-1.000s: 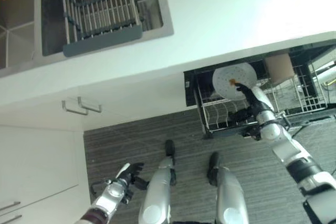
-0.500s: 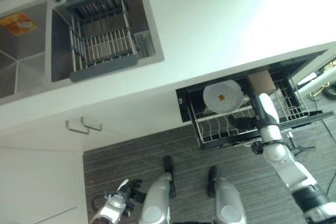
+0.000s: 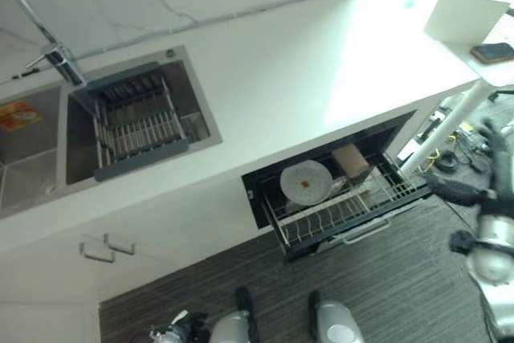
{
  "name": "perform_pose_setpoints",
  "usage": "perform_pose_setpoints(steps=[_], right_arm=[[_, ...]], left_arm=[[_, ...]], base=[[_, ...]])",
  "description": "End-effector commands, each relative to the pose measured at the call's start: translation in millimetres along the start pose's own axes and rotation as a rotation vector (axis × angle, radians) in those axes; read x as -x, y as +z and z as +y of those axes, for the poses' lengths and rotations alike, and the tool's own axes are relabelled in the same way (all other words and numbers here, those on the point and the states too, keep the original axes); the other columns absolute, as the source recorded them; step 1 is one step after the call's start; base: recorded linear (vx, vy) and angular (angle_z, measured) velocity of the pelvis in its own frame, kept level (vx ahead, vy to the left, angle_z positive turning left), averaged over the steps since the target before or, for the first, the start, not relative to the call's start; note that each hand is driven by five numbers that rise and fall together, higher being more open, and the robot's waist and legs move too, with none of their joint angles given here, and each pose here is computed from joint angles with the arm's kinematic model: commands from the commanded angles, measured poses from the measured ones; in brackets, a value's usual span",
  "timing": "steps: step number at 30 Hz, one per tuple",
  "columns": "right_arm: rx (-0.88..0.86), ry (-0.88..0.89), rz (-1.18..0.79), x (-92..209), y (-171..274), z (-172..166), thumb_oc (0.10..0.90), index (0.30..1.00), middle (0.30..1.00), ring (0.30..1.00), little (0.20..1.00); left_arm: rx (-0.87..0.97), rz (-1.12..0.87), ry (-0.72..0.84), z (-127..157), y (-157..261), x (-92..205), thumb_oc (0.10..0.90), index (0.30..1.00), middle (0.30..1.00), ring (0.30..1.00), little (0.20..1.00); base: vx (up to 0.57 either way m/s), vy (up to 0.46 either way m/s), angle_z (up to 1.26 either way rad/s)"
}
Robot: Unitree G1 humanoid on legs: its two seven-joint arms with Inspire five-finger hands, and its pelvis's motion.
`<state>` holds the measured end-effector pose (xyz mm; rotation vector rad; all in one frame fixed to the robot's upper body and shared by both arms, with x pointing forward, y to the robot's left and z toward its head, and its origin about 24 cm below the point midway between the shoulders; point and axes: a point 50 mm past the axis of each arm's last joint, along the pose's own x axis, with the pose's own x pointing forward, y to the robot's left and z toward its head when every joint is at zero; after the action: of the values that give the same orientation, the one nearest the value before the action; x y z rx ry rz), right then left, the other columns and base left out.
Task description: Place the dishes in the dishwasher.
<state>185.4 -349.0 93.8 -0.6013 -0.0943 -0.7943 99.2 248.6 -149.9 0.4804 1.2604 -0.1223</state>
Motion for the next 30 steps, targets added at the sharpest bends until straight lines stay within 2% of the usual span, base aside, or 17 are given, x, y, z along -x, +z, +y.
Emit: perform_pose_setpoints(steps=[1,2,4,6,9,12,17,22,30], right_arm=[[-0.105,-0.206,-0.106,-23,23,-19,0.8,0.9,0.9,0.9,0.9],[-0.101,-0.288,-0.002,-15,-5,-24,0.8,0.9,0.9,0.9,0.9],[-0.106,-0.349,0.101,-8,-28,-27,0.8,0.9,0.9,0.9,0.9],[-0.065,-0.448,0.312,7,-78,-39,0.8,0.9,0.9,0.9,0.9],[-0.065,-0.331,0.519,32,-117,-19,0.8,0.9,0.9,0.9,0.9],[-0.069,-0.219,0.589,49,-128,3,0.8,0.9,0.9,0.9,0.9],[-0.053,-0.073,0.583,53,-125,32,0.8,0.9,0.9,0.9,0.9],[-0.168,0.0,0.545,38,-109,59,0.8,0.9,0.9,0.9,0.9],[-0.21,0.117,0.309,7,-64,88,0.8,0.9,0.9,0.9,0.9]], left_arm=[[0.076,-0.011,-0.137,-31,2,0,0.8,0.9,0.9,0.9,0.9],[0.117,0.018,-0.173,-34,-2,0,0.8,0.9,0.9,0.9,0.9],[0.112,0.021,-0.184,-37,-2,-1,0.8,0.9,0.9,0.9,0.9],[0.094,-0.006,-0.188,-37,13,-3,0.8,0.9,0.9,0.9,0.9],[0.105,-0.169,-0.176,-34,43,-1,0.8,0.9,0.9,0.9,0.9],[0.112,-0.203,-0.191,-37,47,1,0.8,0.9,0.9,0.9,0.9],[0.086,-0.293,-0.17,-36,58,4,0.8,0.9,0.9,0.9,0.9],[0.097,-0.448,-0.1,-19,90,12,0.8,0.9,0.9,0.9,0.9],[0.018,-0.614,-0.057,-16,116,25,0.8,0.9,0.9,0.9,0.9]], base=[[0.01,-0.027,-0.42],[0.02,-0.02,-0.45],[0.02,-0.006,-0.42],[-0.02,0.02,-0.15],[-0.06,0.048,0.09],[0.03,0.035,0.13],[0.02,0.05,0.32],[-0.07,0.027,0.4],[-0.03,0.011,0.19]])
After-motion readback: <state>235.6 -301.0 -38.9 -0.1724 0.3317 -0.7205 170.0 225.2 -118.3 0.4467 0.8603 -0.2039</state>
